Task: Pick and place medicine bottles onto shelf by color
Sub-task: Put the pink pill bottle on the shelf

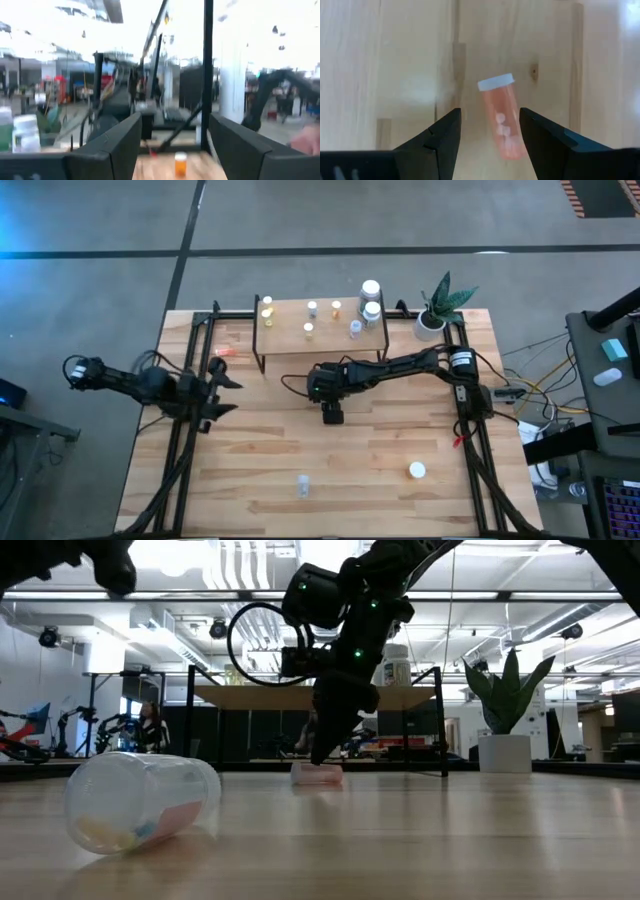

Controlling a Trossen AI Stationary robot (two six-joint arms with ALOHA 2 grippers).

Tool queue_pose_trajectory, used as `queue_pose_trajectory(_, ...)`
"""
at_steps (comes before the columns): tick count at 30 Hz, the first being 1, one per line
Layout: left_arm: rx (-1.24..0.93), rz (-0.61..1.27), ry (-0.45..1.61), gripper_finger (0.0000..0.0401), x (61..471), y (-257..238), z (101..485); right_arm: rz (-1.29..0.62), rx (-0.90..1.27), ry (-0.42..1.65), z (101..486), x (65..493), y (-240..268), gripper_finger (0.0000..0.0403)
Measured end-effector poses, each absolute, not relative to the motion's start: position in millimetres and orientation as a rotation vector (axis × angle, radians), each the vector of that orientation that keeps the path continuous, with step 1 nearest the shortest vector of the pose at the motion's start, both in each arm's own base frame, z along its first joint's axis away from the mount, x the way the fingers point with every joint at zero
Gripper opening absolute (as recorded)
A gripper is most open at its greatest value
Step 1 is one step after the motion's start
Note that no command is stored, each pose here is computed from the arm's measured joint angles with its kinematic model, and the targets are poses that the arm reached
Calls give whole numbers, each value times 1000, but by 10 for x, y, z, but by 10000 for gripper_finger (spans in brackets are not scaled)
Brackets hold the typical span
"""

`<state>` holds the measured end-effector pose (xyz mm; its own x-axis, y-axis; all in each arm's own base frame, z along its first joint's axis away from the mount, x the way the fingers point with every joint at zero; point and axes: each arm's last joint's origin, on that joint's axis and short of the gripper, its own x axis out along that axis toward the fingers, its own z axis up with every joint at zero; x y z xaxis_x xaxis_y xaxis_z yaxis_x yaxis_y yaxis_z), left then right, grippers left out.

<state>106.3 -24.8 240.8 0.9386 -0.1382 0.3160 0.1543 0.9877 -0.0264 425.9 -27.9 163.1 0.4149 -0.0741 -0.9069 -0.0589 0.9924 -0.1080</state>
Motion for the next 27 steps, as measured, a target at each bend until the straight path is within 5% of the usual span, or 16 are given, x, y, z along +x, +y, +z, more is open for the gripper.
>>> queue_pose_trajectory(27,-30,-146,-348,217,1027,-239,2451,12,-80,1184,1388,4285,-376,177)
